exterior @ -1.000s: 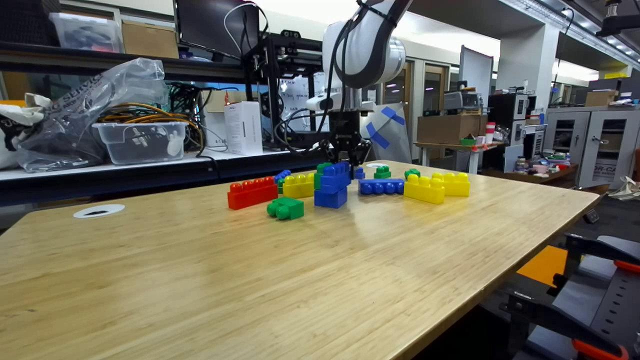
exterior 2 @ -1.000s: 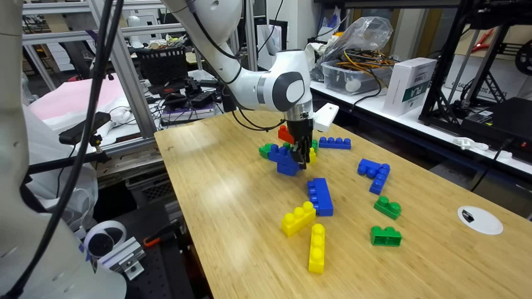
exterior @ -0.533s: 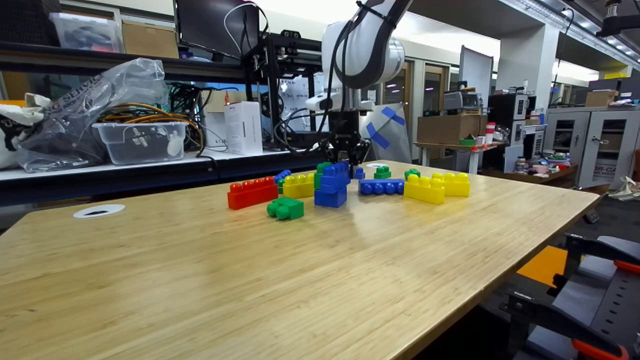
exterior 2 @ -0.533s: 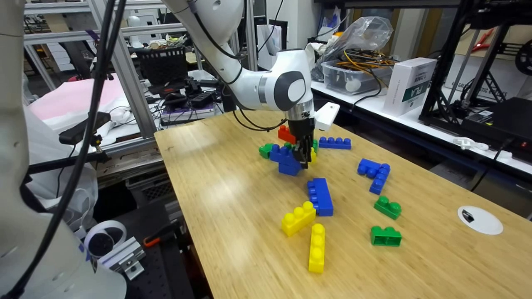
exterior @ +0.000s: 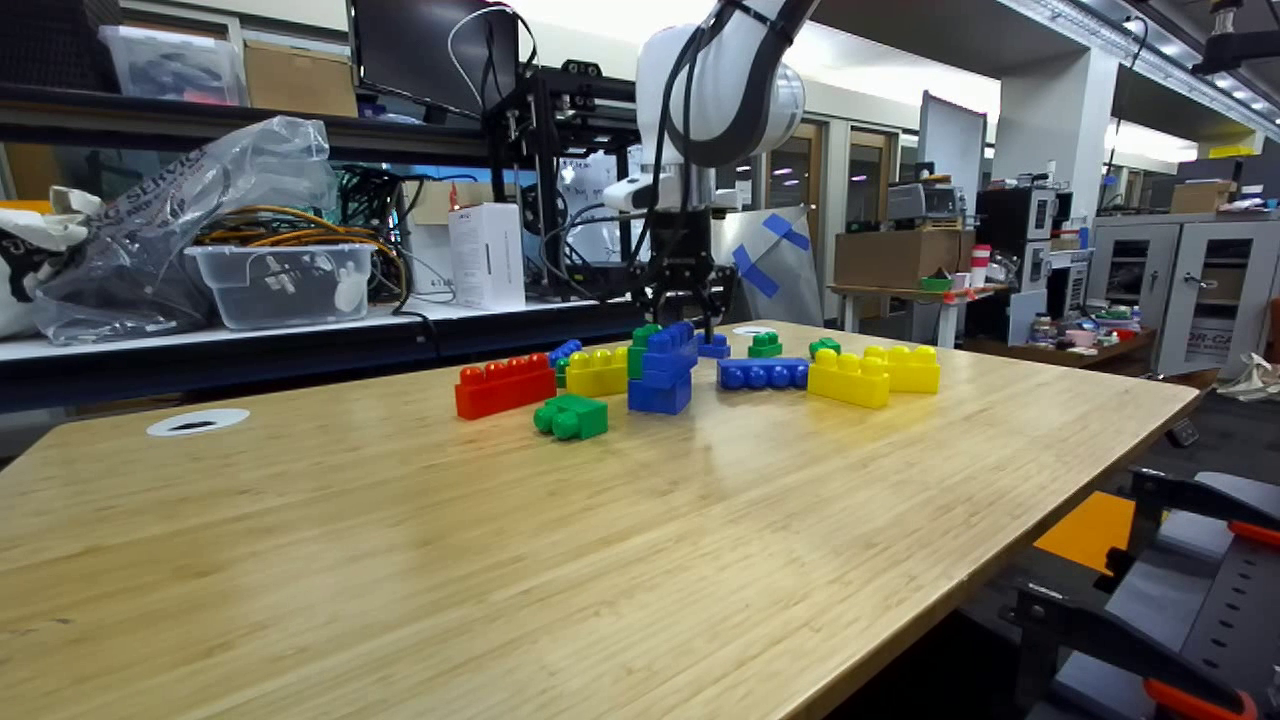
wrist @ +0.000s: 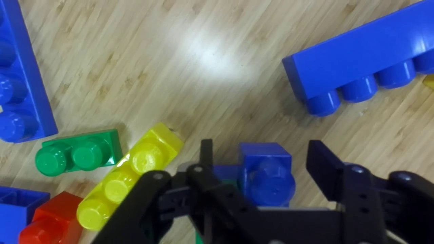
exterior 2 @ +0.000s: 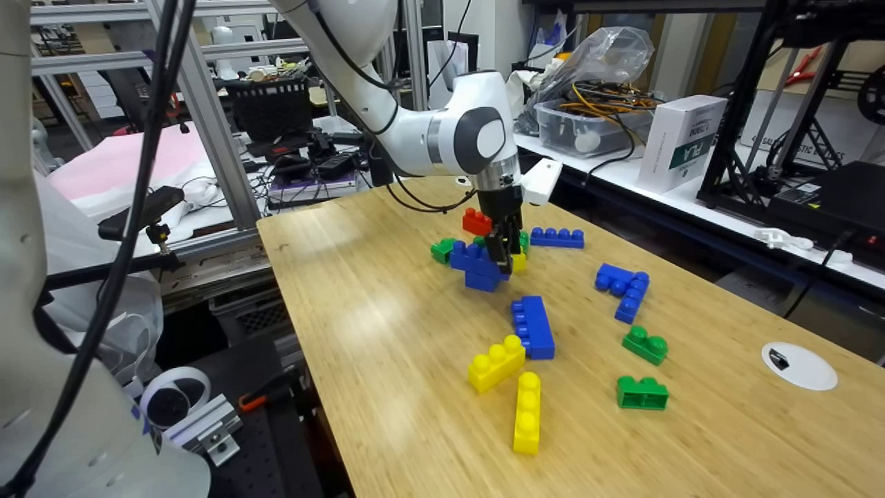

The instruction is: Remove the blue building block from the center left of the table and put it on the blue and green one

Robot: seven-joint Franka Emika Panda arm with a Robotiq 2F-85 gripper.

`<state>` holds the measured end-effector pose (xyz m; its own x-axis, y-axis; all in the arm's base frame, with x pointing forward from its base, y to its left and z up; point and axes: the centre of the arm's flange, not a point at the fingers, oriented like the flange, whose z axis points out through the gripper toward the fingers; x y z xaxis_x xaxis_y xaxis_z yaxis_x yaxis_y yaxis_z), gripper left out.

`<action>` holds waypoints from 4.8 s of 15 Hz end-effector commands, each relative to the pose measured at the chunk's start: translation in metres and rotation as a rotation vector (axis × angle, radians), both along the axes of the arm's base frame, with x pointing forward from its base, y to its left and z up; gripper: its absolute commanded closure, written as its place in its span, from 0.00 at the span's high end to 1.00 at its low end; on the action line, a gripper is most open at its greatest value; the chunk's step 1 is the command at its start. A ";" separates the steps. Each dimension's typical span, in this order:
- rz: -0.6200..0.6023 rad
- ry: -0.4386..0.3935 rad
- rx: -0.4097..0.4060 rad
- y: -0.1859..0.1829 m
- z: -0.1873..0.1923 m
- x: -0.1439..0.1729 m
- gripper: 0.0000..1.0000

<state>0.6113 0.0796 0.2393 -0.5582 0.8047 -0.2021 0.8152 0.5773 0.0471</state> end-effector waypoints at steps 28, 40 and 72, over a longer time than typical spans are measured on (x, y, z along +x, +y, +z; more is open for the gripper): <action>-1.160 0.164 0.093 0.032 0.125 0.000 0.89; -1.540 0.084 0.156 0.042 0.090 -0.001 0.00; -1.565 0.004 0.102 0.034 0.035 -0.010 0.00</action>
<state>0.5998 0.1161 0.2824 0.8099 0.5745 -0.1184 0.5793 -0.8151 0.0071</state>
